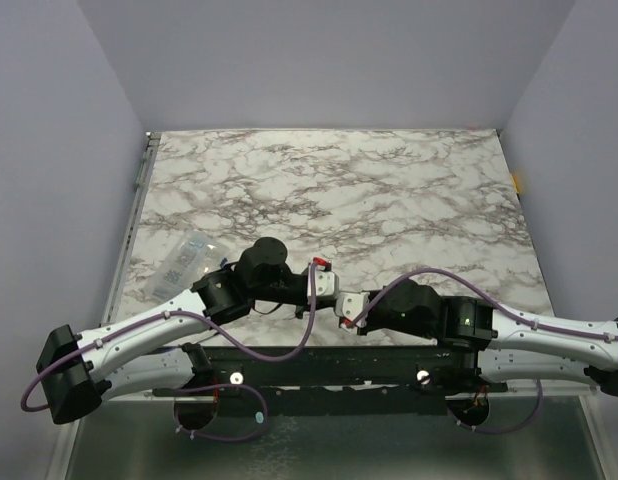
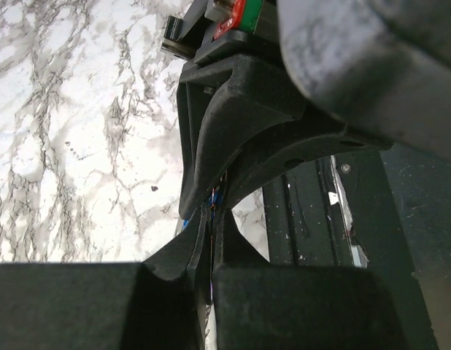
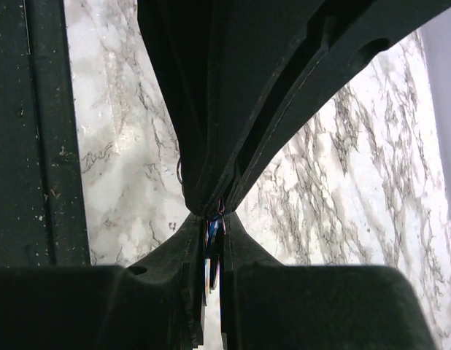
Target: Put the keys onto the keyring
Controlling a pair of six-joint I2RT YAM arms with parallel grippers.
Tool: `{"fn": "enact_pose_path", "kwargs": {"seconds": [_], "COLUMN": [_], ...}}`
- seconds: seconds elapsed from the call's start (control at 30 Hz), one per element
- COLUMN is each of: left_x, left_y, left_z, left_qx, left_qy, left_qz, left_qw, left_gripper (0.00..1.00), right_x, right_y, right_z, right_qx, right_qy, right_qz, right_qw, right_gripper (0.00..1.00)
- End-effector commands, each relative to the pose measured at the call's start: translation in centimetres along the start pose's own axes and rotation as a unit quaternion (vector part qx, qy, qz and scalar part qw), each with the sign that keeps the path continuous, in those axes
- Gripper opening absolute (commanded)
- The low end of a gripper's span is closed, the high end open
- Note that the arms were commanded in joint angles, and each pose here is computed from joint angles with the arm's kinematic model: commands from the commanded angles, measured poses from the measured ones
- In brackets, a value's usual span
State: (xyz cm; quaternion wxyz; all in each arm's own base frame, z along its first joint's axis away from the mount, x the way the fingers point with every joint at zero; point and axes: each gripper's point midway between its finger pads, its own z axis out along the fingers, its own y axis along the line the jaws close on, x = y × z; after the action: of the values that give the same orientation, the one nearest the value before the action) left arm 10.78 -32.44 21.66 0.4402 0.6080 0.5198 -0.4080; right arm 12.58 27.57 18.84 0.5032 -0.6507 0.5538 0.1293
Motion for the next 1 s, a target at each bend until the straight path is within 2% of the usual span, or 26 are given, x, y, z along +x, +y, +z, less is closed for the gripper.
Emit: {"fn": "enact_pose_path", "kwargs": {"seconds": [0.0,0.27,0.6,0.97], "left_x": [-0.2,-3.4,-5.1,-7.0], "left_y": [0.2,0.8,2.2,2.0], "left_z": [0.0,-1.2,-2.5,-4.2], "left_qx": [-0.007,-0.054,-0.113,-0.132], "left_qy": [-0.008,-0.097,-0.146,-0.217], "left_qz": [0.013,0.028,0.041,0.047], "left_qw": [1.0,0.993,0.982,0.966], "left_gripper": [0.0,0.0,0.0,0.0], "right_x": [-1.9,-3.9,-6.7,-8.3], "right_y": [-1.1,-3.1,-6.0,-7.3], "right_z": [-0.4,-1.2,-2.1,-2.9], "right_qx": [0.02,0.069,0.135,0.175], "right_qy": [-0.03,-0.079,-0.142,-0.196], "right_qz": [0.006,0.027,0.025,0.04], "right_qw": [0.999,0.994,0.98,0.964], "right_gripper": [0.01,0.01,0.01,0.01]}}
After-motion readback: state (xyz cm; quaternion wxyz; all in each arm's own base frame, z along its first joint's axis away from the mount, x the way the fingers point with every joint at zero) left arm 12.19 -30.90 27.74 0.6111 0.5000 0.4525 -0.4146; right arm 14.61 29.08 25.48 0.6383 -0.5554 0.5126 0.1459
